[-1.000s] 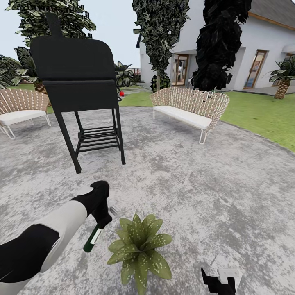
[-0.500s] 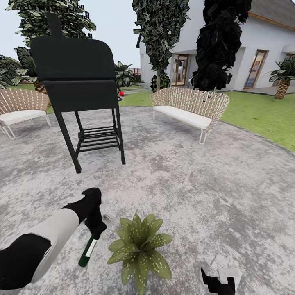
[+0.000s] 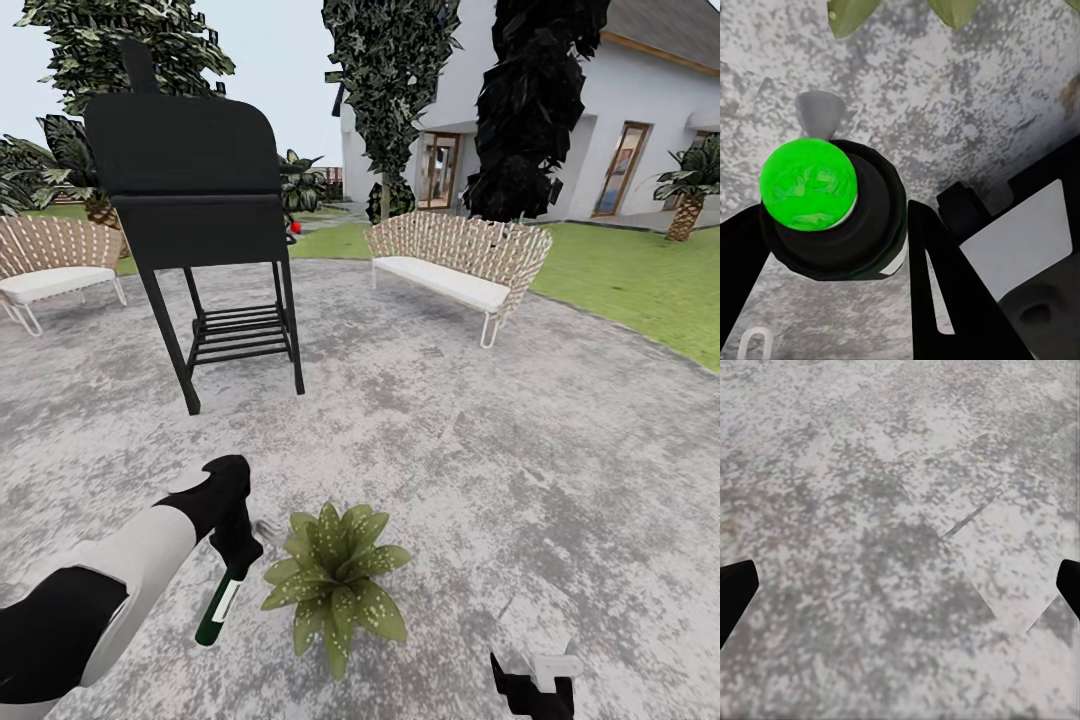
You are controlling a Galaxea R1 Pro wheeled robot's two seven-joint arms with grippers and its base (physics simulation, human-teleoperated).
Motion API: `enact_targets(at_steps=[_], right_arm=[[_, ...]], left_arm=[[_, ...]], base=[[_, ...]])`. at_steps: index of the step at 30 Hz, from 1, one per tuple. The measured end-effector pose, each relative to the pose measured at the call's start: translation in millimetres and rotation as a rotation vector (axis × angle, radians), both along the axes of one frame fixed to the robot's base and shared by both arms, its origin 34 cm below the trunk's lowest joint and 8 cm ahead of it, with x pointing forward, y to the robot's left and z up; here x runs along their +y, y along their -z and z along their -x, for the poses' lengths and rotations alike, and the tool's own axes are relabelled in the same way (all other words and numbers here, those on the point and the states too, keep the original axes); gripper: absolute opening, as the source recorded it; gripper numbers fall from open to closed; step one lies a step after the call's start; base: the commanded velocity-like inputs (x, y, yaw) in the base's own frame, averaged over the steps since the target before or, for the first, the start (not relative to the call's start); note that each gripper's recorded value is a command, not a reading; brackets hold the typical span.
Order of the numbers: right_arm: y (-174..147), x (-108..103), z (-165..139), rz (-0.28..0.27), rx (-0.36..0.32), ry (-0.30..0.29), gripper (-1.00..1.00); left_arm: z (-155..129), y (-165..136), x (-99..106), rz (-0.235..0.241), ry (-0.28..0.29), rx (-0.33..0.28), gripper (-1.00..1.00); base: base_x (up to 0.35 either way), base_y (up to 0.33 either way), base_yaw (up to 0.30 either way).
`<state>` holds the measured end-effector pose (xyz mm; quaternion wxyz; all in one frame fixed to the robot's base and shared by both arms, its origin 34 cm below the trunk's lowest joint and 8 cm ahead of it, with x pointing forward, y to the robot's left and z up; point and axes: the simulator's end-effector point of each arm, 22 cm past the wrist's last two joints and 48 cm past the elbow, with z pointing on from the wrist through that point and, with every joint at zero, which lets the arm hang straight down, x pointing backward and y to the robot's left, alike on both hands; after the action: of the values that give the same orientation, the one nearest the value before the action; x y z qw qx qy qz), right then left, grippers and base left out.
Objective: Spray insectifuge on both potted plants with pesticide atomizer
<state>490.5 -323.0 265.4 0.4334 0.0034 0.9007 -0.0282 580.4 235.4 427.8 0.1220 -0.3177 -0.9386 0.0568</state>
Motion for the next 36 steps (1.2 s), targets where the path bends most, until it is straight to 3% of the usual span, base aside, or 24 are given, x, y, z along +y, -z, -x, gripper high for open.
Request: enact_targets(at_steps=[6,10,19,27,33,36], right_arm=[[0.0,0.3,-0.2,0.000,0.000,0.000,1.00],[0.0,1.1,-0.2,-0.001,0.000,-0.001,1.00],[0.1,1.0,0.0,-0.001,0.000,0.000,1.00],[0.2,1.1,0.1,-0.001,0.000,0.000,1.00],[0.1,1.9,-0.2,-0.002,0.000,-0.001,1.00],[0.2,2.3,-0.1,-0.003,0.000,-0.001,1.00]], left_arm=[[2.1,2.8,13.4,-0.026,-0.005,0.002,-1.00],[5.6,5.4,37.1,-0.052,-0.031,0.009,-1.00],[-6.9,-4.3,33.9,-0.047,-0.030,-0.017,-1.00],[-7.5,-4.7,41.4,-0.061,-0.032,-0.017,-1.00],[-5.8,-4.4,58.9,-0.080,-0.051,-0.015,-1.00],[-11.6,-8.0,53.5,-0.069,-0.055,-0.030,-1.00]], base=[[-0.001,0.000,0.000],[0.000,0.000,0.000],[0.000,0.000,0.000],[0.000,0.000,0.000],[0.000,0.000,0.000],[-0.078,0.011,0.000]])
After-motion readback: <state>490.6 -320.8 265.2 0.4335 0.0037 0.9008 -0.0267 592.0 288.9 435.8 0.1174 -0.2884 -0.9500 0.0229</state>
